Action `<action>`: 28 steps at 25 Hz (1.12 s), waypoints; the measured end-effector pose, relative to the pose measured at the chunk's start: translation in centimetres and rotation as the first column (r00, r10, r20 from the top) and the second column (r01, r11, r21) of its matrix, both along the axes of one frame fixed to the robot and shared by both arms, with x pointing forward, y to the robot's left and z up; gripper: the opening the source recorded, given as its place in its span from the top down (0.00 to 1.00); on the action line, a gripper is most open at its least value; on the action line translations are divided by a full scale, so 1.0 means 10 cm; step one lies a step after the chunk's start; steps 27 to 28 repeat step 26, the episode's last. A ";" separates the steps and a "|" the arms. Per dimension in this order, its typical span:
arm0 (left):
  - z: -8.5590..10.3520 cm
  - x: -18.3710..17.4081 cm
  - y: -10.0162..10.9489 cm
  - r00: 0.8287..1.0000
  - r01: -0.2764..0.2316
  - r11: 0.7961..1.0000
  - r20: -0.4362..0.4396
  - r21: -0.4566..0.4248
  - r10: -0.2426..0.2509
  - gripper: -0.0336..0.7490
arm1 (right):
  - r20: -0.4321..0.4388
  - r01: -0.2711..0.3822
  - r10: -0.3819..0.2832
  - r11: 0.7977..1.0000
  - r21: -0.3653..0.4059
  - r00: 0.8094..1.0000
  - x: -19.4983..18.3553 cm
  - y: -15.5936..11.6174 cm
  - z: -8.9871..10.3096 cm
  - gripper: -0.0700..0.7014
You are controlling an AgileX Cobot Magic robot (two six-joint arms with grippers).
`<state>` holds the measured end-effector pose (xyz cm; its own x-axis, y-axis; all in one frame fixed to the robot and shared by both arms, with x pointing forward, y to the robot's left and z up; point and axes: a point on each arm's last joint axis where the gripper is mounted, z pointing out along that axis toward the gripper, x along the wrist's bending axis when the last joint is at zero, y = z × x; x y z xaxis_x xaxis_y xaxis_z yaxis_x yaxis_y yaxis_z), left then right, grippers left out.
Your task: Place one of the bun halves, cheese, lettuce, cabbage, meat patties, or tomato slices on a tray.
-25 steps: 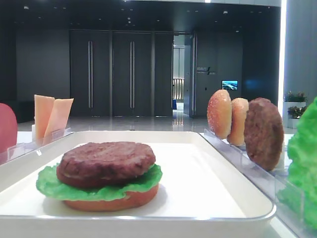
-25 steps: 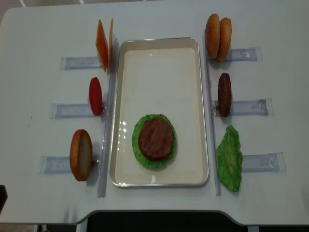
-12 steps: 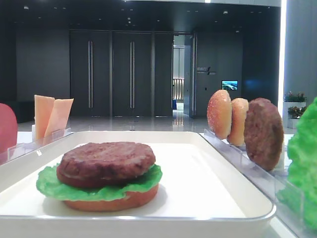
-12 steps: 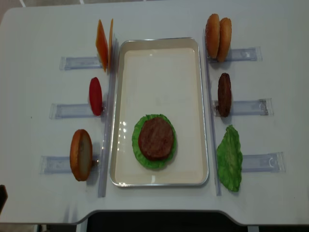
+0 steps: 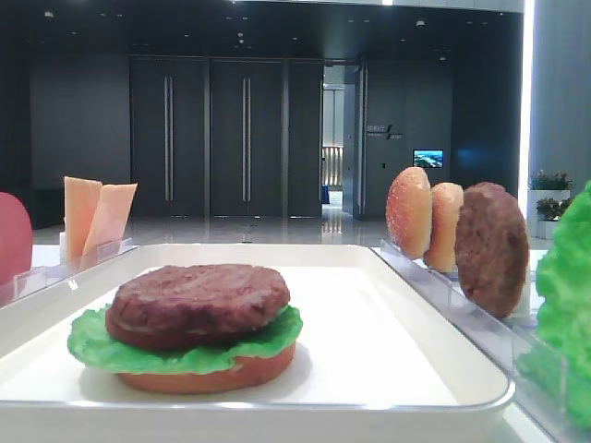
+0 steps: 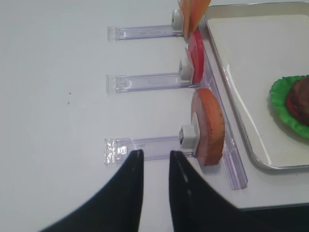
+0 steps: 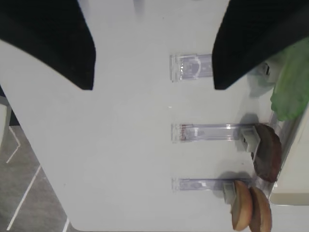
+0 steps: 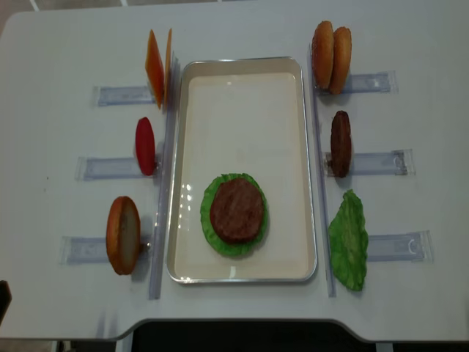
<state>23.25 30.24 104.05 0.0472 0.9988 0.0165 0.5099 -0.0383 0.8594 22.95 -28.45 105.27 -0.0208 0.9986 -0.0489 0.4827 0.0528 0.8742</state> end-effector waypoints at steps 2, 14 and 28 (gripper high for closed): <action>0.00 0.00 0.00 1.000 0.000 1.000 0.000 0.000 0.000 0.78 | -0.004 -0.008 0.008 1.000 -0.002 1.000 0.00 0.00 0.00 0.28; 0.00 0.00 0.00 1.000 0.000 1.000 0.000 0.000 0.000 0.78 | -0.012 -0.066 0.067 0.997 0.043 0.998 0.00 0.01 -0.03 0.28; 0.00 0.00 0.00 1.000 0.000 1.000 0.000 0.000 0.000 0.78 | -0.014 -0.066 0.067 0.997 0.047 0.998 0.00 0.01 -0.03 0.28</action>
